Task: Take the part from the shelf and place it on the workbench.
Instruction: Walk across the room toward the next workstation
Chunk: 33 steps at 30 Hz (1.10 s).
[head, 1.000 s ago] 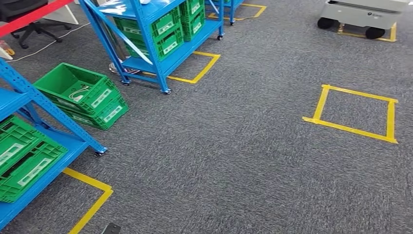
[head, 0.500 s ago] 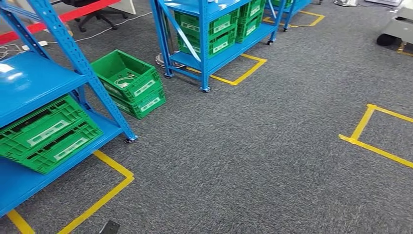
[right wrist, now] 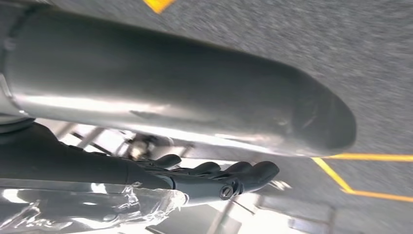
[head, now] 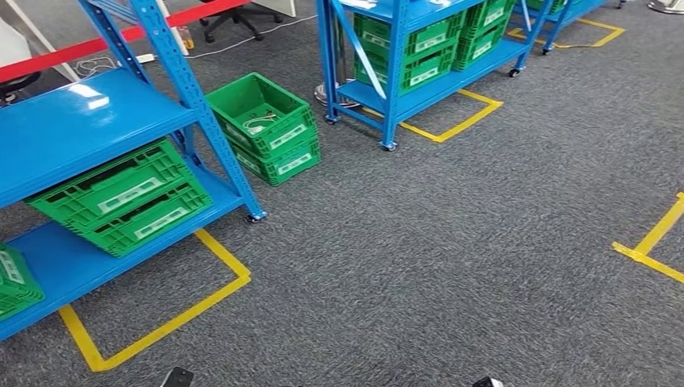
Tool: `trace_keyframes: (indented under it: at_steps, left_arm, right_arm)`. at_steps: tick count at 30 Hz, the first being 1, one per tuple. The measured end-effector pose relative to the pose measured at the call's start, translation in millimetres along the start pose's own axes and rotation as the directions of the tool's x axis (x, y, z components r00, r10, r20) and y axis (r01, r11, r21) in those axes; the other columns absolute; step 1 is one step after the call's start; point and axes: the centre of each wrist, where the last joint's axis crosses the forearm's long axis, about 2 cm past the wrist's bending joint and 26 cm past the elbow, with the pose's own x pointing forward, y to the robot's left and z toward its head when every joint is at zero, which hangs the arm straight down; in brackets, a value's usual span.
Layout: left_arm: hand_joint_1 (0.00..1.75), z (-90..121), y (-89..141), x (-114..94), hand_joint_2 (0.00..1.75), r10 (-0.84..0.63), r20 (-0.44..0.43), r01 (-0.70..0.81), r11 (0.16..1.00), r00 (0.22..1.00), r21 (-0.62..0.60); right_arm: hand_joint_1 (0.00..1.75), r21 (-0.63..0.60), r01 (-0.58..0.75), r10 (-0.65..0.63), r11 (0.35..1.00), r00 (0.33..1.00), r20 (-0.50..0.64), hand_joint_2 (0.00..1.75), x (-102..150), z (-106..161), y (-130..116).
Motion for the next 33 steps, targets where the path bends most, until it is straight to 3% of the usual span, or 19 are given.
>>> trace_keyframes:
  at_steps: [33]
  left_arm:
    - [0.00,-1.2,0.8,2.9,0.00,0.025,-0.031,-0.025,1.000,0.999,-0.001]
  right_arm:
    - [0.00,-0.036,0.008,-0.006,0.999,0.998,0.060,0.00,4.8,2.9,-5.7]
